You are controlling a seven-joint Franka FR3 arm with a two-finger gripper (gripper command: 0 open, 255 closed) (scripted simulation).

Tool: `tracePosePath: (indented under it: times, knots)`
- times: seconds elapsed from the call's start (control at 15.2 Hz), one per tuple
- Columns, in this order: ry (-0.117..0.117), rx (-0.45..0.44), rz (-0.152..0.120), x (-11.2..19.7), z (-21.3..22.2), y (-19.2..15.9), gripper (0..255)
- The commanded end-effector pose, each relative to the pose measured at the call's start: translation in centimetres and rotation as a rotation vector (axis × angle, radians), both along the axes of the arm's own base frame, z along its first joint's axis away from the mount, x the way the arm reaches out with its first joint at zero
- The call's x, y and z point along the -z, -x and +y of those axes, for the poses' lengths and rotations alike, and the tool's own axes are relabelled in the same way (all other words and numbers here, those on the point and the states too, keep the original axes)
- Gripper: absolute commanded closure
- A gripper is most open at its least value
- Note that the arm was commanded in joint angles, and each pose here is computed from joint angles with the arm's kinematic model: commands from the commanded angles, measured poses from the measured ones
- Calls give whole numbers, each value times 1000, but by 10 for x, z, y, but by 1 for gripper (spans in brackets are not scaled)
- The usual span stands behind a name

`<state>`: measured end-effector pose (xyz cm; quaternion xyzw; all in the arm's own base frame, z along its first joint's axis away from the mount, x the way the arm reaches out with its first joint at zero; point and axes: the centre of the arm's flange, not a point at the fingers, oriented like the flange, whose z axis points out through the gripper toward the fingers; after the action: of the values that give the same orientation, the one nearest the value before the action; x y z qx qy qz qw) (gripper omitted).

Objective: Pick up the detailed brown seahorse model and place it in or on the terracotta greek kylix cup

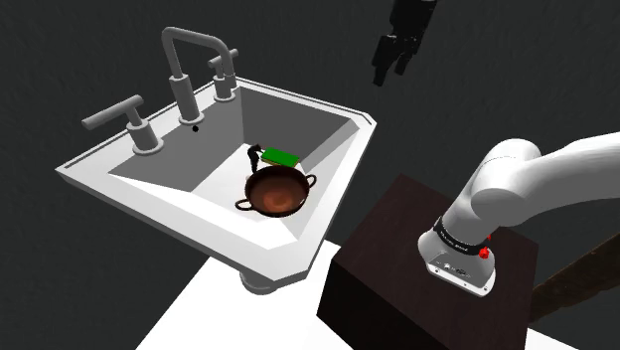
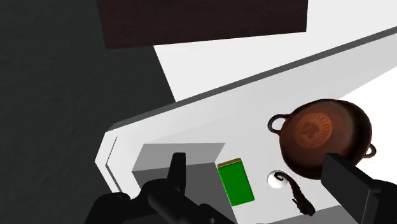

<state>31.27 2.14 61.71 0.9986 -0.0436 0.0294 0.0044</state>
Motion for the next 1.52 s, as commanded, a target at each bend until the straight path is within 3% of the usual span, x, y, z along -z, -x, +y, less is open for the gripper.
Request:
tracePosePath:
  times: [0.0,1.45]
  knots:
    - [0,0,0,0,0,0,0]
    - [96,41,-175,179,147,-165,0]
